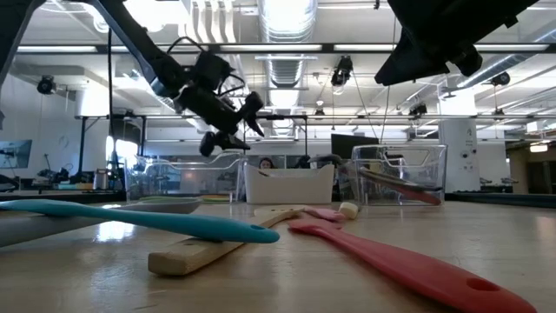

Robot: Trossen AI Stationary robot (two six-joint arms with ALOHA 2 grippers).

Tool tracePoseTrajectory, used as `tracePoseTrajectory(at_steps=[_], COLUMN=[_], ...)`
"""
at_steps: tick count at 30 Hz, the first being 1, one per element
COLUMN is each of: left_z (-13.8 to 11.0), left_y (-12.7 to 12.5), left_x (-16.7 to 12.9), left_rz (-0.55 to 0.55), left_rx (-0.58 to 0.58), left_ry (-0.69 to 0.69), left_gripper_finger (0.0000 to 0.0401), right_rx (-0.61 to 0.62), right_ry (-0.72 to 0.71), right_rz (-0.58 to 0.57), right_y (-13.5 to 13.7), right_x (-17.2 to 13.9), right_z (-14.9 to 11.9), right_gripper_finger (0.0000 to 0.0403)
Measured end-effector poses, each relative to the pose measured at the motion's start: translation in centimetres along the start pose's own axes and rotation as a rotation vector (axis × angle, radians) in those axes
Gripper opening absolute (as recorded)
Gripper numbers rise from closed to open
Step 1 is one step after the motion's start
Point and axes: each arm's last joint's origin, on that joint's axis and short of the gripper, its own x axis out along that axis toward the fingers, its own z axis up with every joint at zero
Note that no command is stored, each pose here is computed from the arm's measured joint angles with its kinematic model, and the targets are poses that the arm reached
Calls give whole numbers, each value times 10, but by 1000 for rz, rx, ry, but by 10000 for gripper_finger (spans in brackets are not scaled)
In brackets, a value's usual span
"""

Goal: Pick & Place Kitchen Items
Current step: Put the blue knife into the white bin, then put the blue spatula into the left transparent bin

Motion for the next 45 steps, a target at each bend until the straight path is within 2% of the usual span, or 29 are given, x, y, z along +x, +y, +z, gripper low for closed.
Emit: tracePoseTrajectory(at_steps=[5, 11, 16, 21, 24, 28, 36, 41, 45], left_z=[12, 32, 43, 38, 26, 4, -56, -91, -122], left_y=[-11, -38, -61, -80, -91, -113, -153, -164, -169], left_x=[-7, -28, -67, -121, -153, -192, -257, -285, -296], left_rz=[50, -64, -143, -180, -216, -321, -565, -631, -626], left_rx=[136, 298, 425, 508, 541, 580, 754, 854, 954], left_ry=[78, 204, 376, 507, 594, 689, 831, 897, 940], left_gripper_finger=[233, 234, 233, 233, 233, 233, 234, 234, 234], right_rx=[0, -3, -4, -5, -4, 6, 25, 36, 49], right_ry=[1, 15, 19, 22, 22, 21, 19, 16, 12], right_rz=[1, 10, 12, 14, 14, 14, 18, 22, 27], right_y=[0, 0, 0, 0, 0, 0, 1, 2, 3], right_x=[0, 0, 0, 0, 0, 0, 0, 0, 0], right_z=[0, -1, -1, -1, -1, -1, 0, 0, 1], right_gripper_finger=[86, 77, 70, 70, 75, 83, 91, 85, 78])
